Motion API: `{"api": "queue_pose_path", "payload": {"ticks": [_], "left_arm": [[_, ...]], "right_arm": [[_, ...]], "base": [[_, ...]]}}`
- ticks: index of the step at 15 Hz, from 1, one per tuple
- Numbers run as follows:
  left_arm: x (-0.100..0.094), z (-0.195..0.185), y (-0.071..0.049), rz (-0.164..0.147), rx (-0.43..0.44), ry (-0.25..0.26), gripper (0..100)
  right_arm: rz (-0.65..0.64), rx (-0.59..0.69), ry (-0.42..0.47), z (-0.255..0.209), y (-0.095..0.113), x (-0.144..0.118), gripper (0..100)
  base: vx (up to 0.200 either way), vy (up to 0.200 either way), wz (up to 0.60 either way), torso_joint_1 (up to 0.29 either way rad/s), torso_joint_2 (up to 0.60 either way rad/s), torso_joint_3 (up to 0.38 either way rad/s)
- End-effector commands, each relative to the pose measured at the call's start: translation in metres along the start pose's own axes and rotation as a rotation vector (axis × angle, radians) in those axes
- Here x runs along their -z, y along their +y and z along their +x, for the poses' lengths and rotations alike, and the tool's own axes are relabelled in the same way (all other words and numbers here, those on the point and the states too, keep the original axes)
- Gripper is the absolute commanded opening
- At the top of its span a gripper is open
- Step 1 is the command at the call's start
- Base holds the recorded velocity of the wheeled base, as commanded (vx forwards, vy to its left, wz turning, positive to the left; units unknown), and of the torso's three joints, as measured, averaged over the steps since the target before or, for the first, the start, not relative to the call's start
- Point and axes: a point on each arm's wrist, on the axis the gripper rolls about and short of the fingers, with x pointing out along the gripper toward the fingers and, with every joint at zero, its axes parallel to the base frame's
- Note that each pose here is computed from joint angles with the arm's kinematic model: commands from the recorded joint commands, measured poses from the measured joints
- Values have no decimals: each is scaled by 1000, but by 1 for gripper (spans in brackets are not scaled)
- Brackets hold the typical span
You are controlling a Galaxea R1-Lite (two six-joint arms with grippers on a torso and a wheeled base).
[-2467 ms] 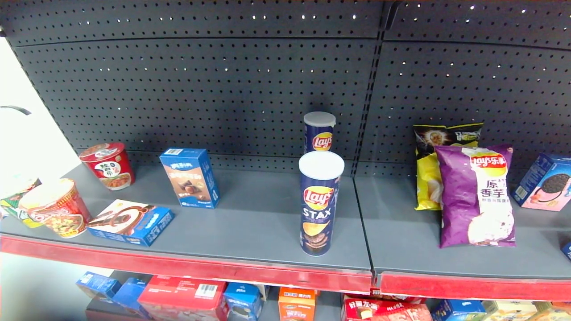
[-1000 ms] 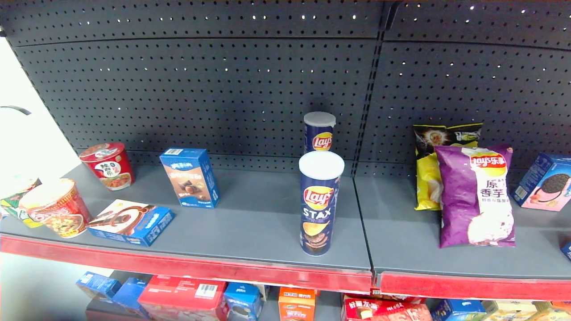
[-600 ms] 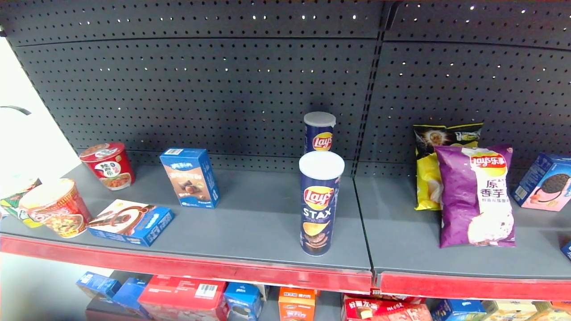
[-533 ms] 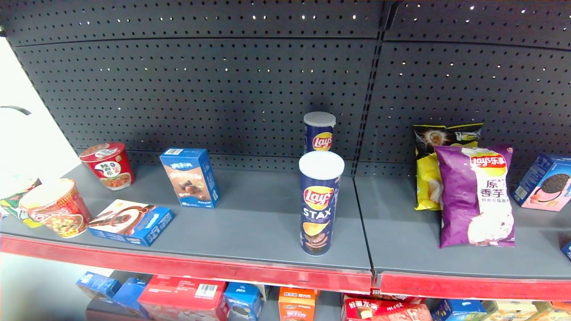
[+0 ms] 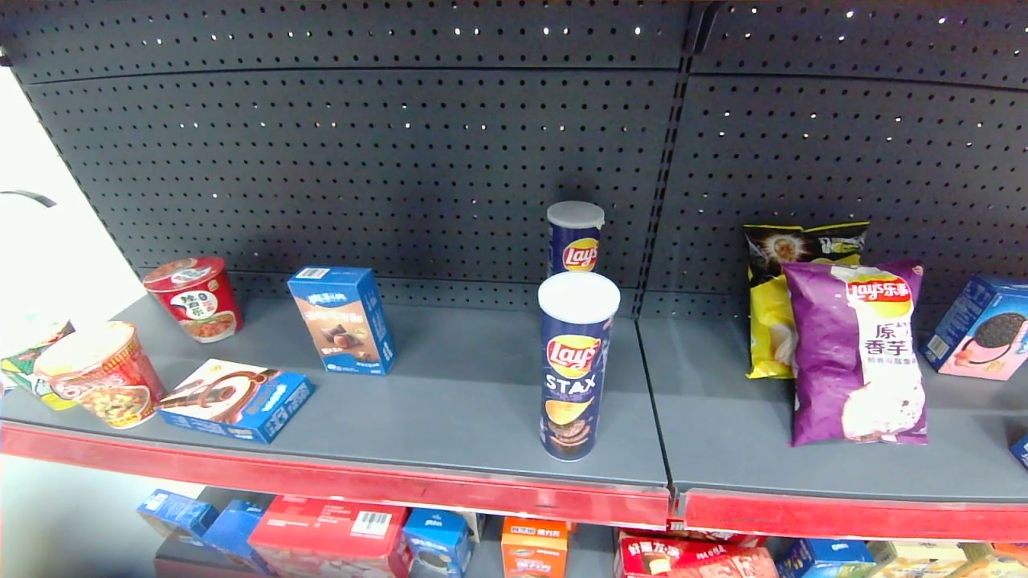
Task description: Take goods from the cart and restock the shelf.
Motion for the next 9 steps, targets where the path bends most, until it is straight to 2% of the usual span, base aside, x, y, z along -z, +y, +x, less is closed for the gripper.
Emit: {"api": "queue_pose_path", "payload": {"ticks": [1, 2, 4, 5, 7, 9], "left_arm": [[0, 0, 0, 0, -2, 2, 100], [0, 0, 0, 0, 0, 2, 100], [0, 0, 0, 0, 0, 2, 100], [0, 0, 0, 0, 0, 2, 100], [0, 0, 0, 0, 0, 2, 100], [0, 0, 0, 0, 0, 2, 100]], "right_arm": [[-13, -78, 4, 0, 2, 0, 100], [-33, -201, 8, 0, 4, 1, 100], [-77, -276, 4, -1, 6, 1, 100], [-89, -270, 1, -1, 6, 1, 100], [-77, -143, 1, 0, 3, 1, 100], [-68, -149, 3, 0, 3, 1, 100]], "base": [[0, 0, 0, 0, 0, 0], [0, 0, 0, 0, 0, 0], [0, 0, 0, 0, 0, 0], [0, 0, 0, 0, 0, 0], [0, 0, 0, 0, 0, 0], [0, 0, 0, 0, 0, 0]]}}
